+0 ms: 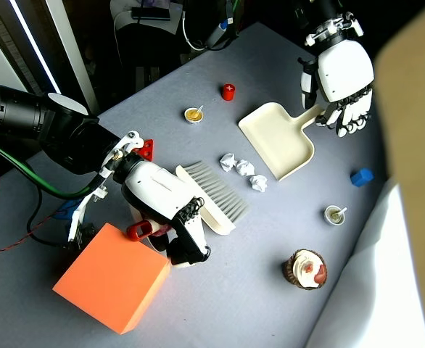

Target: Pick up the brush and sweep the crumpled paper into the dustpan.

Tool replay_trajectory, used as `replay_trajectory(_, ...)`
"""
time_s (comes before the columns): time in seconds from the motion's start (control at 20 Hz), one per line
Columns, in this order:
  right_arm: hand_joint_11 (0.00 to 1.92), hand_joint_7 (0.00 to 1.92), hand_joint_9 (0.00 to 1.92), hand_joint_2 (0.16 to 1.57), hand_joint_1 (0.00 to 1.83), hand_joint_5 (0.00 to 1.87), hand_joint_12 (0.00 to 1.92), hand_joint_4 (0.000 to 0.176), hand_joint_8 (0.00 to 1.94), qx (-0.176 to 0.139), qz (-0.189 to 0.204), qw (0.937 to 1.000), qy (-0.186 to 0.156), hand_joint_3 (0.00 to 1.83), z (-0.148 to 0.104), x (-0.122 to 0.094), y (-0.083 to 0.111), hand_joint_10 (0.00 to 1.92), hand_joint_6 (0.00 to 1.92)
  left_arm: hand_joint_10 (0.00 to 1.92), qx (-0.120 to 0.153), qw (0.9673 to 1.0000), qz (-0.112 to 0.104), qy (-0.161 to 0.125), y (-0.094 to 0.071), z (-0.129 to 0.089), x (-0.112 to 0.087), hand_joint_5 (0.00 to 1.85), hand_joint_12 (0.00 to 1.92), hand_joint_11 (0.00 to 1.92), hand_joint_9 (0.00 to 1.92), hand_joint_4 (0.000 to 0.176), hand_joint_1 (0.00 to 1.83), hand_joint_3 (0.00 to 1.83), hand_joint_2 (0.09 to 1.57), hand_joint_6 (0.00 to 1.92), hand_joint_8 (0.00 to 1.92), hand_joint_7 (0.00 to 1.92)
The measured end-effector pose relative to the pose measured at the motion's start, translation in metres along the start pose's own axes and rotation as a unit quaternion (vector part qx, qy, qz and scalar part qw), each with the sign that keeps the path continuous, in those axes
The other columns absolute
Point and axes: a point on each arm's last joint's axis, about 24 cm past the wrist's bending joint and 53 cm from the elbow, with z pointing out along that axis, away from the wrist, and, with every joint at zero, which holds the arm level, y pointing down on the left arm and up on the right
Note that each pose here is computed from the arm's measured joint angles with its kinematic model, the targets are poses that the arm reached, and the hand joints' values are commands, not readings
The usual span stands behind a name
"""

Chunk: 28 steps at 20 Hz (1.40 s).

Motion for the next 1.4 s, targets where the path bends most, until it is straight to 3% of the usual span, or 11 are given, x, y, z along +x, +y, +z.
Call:
replay_trajectory(0.1, 0.87, 0.77, 0.88, 1.00, 1.21, 0.82, 1.92, 0.000, 1.94, -0.002, 0.000, 1.0000, 0.001, 0.00, 0.000, 0.000, 0.000, 1.92, 1.87, 0.00, 0.004, 1.0000, 0.000, 0.000, -0.004, 0.000, 0.000, 1.12, 0.00, 0.48, 0.54, 0.000, 1.16, 0.00, 1.05, 0.73, 0.00, 0.66)
replay_trajectory(0.45, 1.08, 1.04, 1.13, 1.16, 1.10, 0.91, 1.92, 0.000, 1.94, -0.011, -0.003, 0.9999, -0.003, 0.00, -0.002, -0.002, 0.004, 1.92, 1.92, 0.00, 0.006, 1.0000, 0.003, -0.001, -0.006, -0.001, -0.001, 1.13, 0.02, 0.53, 0.56, 0.000, 1.16, 0.00, 1.05, 0.72, 0.00, 0.65)
replay_trajectory(0.6, 1.26, 1.07, 1.22, 1.16, 1.08, 0.79, 1.92, 0.000, 1.94, -0.015, -0.005, 0.9999, -0.003, 0.00, -0.002, -0.002, 0.006, 1.92, 1.92, 0.00, 0.006, 1.0000, 0.003, 0.000, -0.007, -0.001, -0.001, 1.11, 0.02, 0.53, 0.56, 0.000, 1.17, 0.00, 1.06, 0.76, 0.00, 0.65)
replay_trajectory(0.65, 1.30, 1.07, 1.24, 1.15, 1.08, 0.82, 1.92, 0.000, 1.94, -0.019, -0.006, 0.9998, -0.003, 0.00, -0.002, -0.002, 0.008, 1.92, 1.66, 0.00, 0.007, 1.0000, 0.005, 0.000, -0.008, -0.001, 0.000, 1.10, 0.01, 0.52, 0.55, 0.000, 1.17, 0.00, 1.06, 0.77, 0.00, 0.65)
replay_trajectory(0.7, 1.35, 1.10, 1.27, 1.14, 1.08, 0.86, 1.92, 0.000, 1.94, -0.022, -0.007, 0.9997, -0.002, 0.00, -0.001, -0.002, 0.009, 1.92, 1.24, 0.00, 0.008, 0.9999, 0.006, 0.000, -0.009, -0.001, 0.000, 1.10, 0.01, 0.52, 0.56, 0.000, 1.16, 0.00, 1.06, 0.78, 0.00, 0.66)
replay_trajectory(0.75, 1.36, 1.13, 1.26, 1.17, 1.01, 0.79, 1.92, 0.000, 1.94, -0.025, -0.008, 0.9997, -0.002, 0.01, -0.001, -0.002, 0.010, 1.92, 1.70, 0.00, 0.009, 0.9999, 0.007, 0.000, -0.010, -0.001, 0.000, 1.11, 0.02, 0.53, 0.57, 0.000, 1.16, 0.00, 1.06, 0.76, 0.00, 0.67)
replay_trajectory(0.85, 1.36, 1.11, 1.25, 1.17, 0.94, 0.77, 1.92, 0.000, 1.94, -0.028, -0.008, 0.9996, 0.000, 0.00, -0.001, -0.002, 0.010, 1.92, 1.91, 0.00, 0.009, 0.9999, 0.010, 0.000, -0.010, -0.001, 0.000, 1.12, 0.02, 0.55, 0.58, 0.000, 1.17, 0.00, 1.06, 0.74, 0.00, 0.68)
replay_trajectory(0.9, 1.35, 1.13, 1.24, 1.18, 0.82, 0.87, 1.92, 0.062, 1.94, -0.029, -0.008, 0.9996, 0.000, 0.00, 0.000, -0.003, 0.009, 1.92, 1.92, 0.00, 0.009, 0.9999, 0.011, 0.000, -0.010, -0.001, 0.000, 1.11, 0.02, 0.53, 0.57, 0.000, 1.16, 0.00, 1.06, 0.76, 0.00, 0.65)
replay_trajectory(0.95, 1.35, 1.14, 1.25, 1.19, 0.77, 0.89, 1.92, 0.080, 1.94, -0.029, -0.008, 0.9995, -0.001, 0.00, 0.000, -0.004, 0.009, 1.92, 1.92, 0.00, 0.009, 0.9999, 0.012, 0.000, -0.010, -0.001, 0.000, 1.11, 0.02, 0.54, 0.57, 0.000, 1.16, 0.00, 1.06, 0.76, 0.00, 0.65)
replay_trajectory(1.2, 1.45, 1.24, 1.34, 1.31, 0.47, 1.10, 1.92, 0.098, 1.94, -0.039, -0.014, 0.9991, 0.000, 0.01, 0.001, -0.006, 0.012, 1.92, 1.92, 0.00, 0.009, 0.9999, 0.013, 0.000, -0.009, -0.001, 0.000, 1.10, 0.01, 0.52, 0.54, 0.000, 1.14, 0.00, 1.06, 0.77, 0.00, 0.62)
replay_trajectory(1.4, 1.45, 1.24, 1.34, 1.43, 0.52, 1.08, 1.92, 0.098, 1.94, -0.043, -0.016, 0.9989, 0.002, 0.01, 0.001, -0.005, 0.013, 1.92, 1.92, 0.00, 0.008, 0.9998, 0.016, 0.004, -0.008, -0.001, 0.005, 1.12, 0.00, 0.50, 0.54, 0.000, 1.16, 0.00, 1.06, 0.75, 0.00, 0.65)
